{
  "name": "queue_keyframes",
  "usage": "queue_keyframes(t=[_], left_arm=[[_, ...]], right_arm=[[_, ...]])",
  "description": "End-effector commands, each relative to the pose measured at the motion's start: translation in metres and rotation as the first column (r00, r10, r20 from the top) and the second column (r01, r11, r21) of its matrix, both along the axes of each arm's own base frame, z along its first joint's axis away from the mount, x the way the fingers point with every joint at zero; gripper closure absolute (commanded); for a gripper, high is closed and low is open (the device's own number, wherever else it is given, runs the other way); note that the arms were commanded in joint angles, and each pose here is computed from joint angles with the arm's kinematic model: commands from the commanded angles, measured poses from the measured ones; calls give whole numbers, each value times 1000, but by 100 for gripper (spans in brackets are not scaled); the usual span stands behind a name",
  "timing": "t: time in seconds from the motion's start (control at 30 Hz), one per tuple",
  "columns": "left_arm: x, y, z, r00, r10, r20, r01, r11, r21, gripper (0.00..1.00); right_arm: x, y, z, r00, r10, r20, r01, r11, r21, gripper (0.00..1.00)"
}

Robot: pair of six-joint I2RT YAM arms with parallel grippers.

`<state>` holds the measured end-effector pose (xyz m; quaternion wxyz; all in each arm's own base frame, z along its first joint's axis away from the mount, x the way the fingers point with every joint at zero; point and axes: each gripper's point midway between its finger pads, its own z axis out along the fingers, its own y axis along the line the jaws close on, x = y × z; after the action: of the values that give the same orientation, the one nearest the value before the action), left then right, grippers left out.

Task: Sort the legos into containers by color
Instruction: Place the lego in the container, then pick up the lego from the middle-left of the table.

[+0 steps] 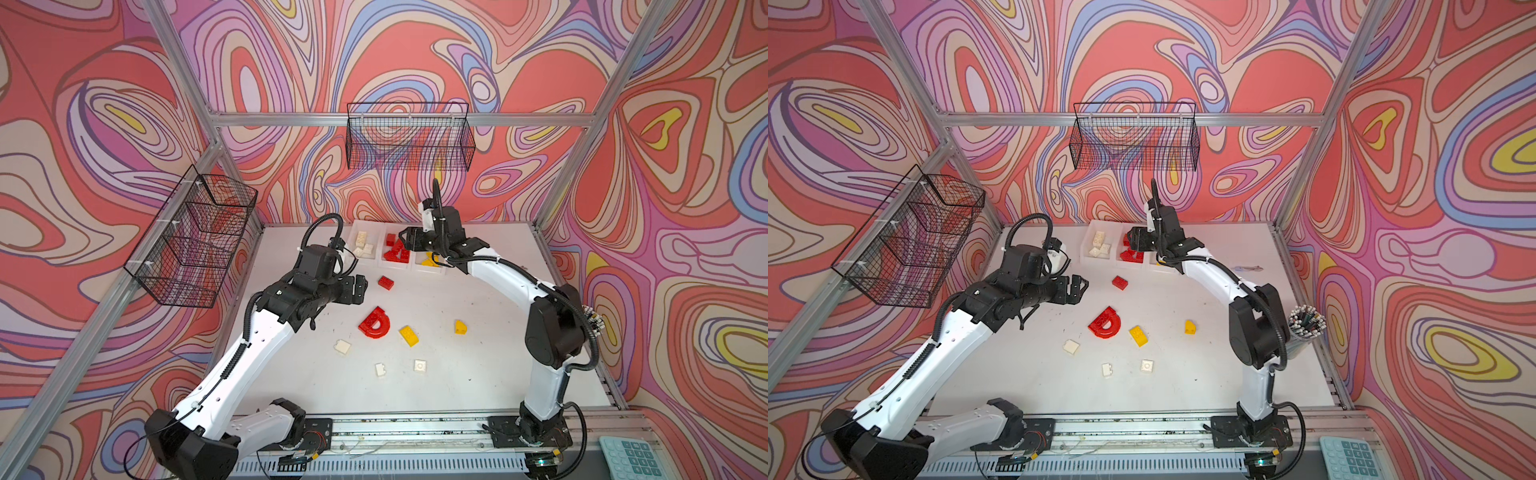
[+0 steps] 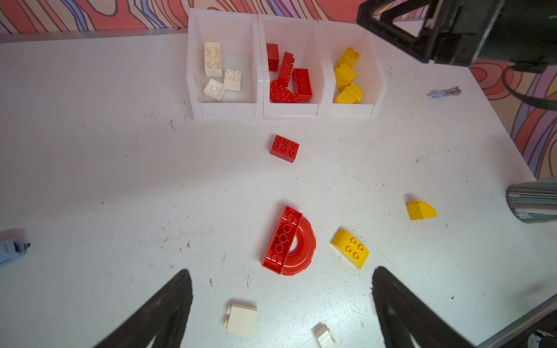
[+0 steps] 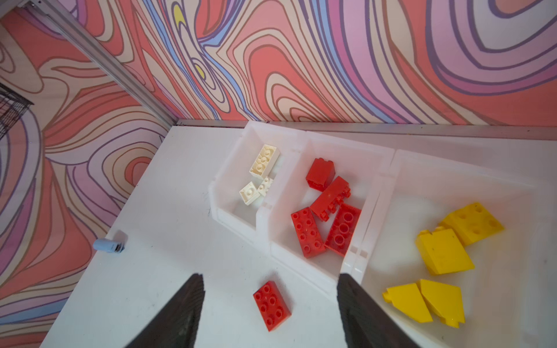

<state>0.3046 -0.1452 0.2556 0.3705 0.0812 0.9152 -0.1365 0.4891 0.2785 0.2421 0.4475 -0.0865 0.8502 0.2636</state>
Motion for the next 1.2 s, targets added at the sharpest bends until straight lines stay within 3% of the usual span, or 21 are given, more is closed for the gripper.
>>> queue_keyframes(t=[0.0,0.13,0.27,0.5,0.87,1.17], left_arm=[[-2,0,-9,999,-26,-39,27,998,48,10],[-4,-5,-18,997,-38,-69,43,997,65,11],[-7,-3,-33,989,25,-146,-5,990,139,11],[-33,-5,-55,963,100,-252,-93,995,41,20],[-74,-34,-114,911,167,-377,-165,986,36,34],[-102,-67,-158,893,193,-407,-175,981,81,30]], right_arm=[[-24,-5,15,999,24,29,-24,1000,15,27],[-55,-18,24,999,27,38,-28,999,41,27],[-81,-32,19,999,24,35,-25,998,51,27],[-104,-62,-31,996,-71,-53,69,997,-32,28],[-124,-118,-83,963,-248,-104,239,966,-95,33],[-140,-131,-85,966,-249,-63,242,965,-102,16]])
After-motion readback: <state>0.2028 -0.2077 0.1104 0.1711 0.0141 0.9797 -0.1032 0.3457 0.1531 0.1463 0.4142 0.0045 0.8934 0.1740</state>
